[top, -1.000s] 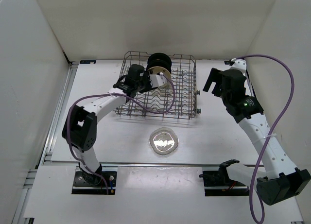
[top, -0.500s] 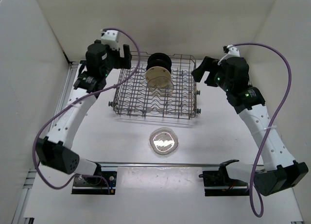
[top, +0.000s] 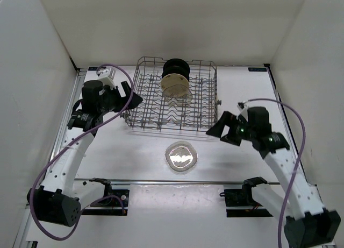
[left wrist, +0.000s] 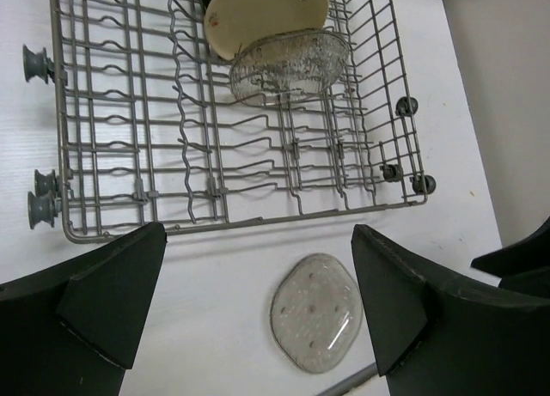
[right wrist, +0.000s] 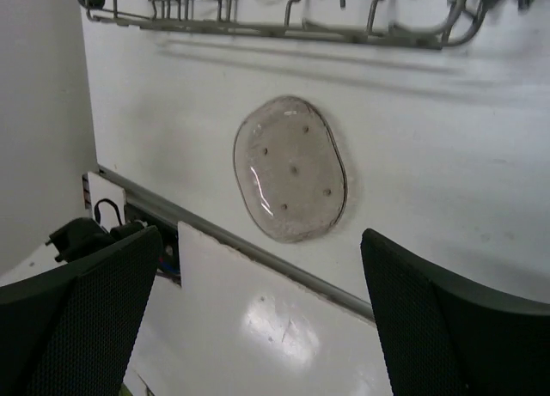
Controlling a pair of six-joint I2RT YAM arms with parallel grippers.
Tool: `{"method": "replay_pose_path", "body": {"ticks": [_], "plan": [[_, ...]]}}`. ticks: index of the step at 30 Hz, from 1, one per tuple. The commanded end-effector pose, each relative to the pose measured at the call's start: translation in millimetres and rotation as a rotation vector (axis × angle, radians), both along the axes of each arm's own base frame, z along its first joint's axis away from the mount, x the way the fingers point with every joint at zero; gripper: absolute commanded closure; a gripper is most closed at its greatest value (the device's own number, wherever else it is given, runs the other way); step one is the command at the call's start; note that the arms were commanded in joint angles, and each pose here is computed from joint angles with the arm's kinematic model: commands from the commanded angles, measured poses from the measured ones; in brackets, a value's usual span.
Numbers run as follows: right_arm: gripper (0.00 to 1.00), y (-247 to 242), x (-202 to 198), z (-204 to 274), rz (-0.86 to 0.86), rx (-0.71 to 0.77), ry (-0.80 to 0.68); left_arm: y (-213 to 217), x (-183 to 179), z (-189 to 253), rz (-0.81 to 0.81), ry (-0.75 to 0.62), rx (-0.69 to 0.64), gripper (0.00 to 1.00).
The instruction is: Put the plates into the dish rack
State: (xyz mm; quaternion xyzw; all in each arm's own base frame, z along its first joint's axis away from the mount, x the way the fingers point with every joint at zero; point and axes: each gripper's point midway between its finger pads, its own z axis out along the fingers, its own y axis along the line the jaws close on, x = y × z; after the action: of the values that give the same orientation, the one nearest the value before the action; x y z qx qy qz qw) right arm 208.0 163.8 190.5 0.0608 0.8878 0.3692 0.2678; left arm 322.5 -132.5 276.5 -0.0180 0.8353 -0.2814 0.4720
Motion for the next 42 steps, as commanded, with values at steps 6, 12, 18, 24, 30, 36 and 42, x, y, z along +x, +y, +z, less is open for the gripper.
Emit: {"method": "replay_pose_path", "body": {"ticks": [6,12,18,24,30,36,42], "plan": [[0.01,-16,-48,-54,-0.029,0.006,-0.037,-4,-9,13,-0.056,-0.005,-0.078,0.0],[0.05,-21,-60,-104,-0.041,-0.002,-0.008,-4,0,22,-0.044,-0.011,-0.083,0.0],[0.05,-12,-56,-134,-0.059,0.054,0.017,-6,7,28,-0.036,-0.007,-0.099,0.0],[0.06,7,-55,-148,-0.016,0.018,0.034,-5,7,24,-0.027,0.001,-0.095,0.0],[0.06,26,-58,-152,0.022,-0.05,0.047,-4,2,28,-0.028,-0.017,-0.097,0.0],[0.16,29,-54,-159,-0.021,-0.086,0.042,-4,2,28,-0.032,-0.022,-0.09,0.0],[0.23,33,-49,-164,-0.039,-0.109,0.037,-3,-1,27,-0.032,-0.022,-0.09,0.0]]}}
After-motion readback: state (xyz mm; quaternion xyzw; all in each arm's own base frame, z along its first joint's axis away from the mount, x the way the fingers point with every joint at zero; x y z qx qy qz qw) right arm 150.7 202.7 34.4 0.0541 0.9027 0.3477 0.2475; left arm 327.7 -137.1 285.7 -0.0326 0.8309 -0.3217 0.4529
